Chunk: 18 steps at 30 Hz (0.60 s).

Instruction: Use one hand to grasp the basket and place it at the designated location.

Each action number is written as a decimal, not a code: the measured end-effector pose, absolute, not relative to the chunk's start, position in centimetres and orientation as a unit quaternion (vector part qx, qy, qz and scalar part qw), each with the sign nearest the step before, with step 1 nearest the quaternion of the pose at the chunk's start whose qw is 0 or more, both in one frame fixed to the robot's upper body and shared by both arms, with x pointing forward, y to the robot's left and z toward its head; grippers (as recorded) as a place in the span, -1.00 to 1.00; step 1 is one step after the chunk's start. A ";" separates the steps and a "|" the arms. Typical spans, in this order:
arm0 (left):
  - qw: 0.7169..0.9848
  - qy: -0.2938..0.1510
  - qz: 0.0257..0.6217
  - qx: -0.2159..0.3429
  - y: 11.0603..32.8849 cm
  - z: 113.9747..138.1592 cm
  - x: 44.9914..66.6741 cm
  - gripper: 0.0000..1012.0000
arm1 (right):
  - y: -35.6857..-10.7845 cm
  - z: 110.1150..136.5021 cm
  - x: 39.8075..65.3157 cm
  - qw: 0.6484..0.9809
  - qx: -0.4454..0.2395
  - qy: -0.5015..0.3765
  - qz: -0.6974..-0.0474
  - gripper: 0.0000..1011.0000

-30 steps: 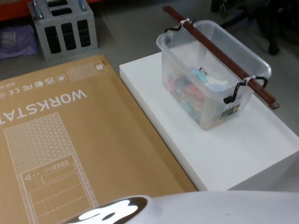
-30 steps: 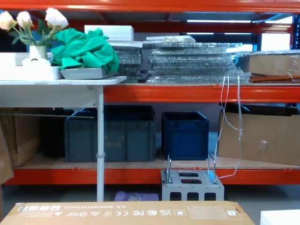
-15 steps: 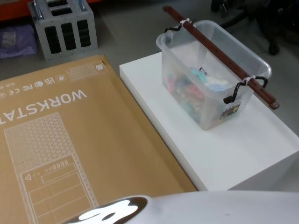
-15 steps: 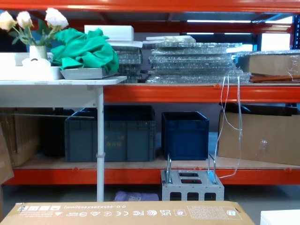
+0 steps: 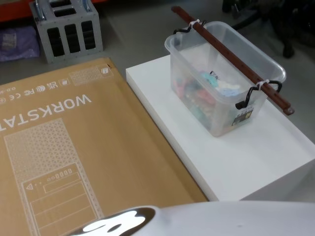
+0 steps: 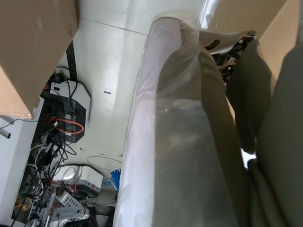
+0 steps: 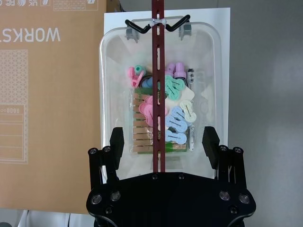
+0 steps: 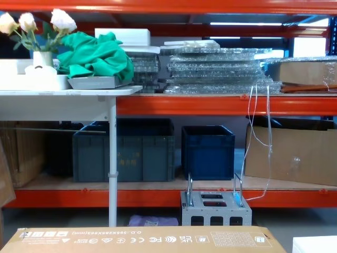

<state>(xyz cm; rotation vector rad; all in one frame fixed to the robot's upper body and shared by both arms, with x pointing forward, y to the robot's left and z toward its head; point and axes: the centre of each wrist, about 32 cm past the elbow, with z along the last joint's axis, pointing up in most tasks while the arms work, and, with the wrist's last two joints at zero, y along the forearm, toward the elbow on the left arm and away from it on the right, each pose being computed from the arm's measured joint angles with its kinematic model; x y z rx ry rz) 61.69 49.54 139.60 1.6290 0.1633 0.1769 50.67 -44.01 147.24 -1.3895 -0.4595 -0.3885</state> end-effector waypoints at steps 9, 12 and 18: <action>0.680 0.073 0.079 0.726 49.5 139.6 61.7 -1.00 | -44.0 147.2 50.7 0.727 -0.630 -0.208 -0.176 0.98; 0.680 0.073 0.079 0.726 49.5 139.6 61.7 -1.00 | -44.0 147.2 50.7 0.727 -0.630 -0.208 -0.176 0.98; 0.680 0.073 0.079 0.726 49.5 139.6 61.7 -1.00 | -44.0 147.2 50.7 0.727 -0.630 -0.208 -0.176 0.98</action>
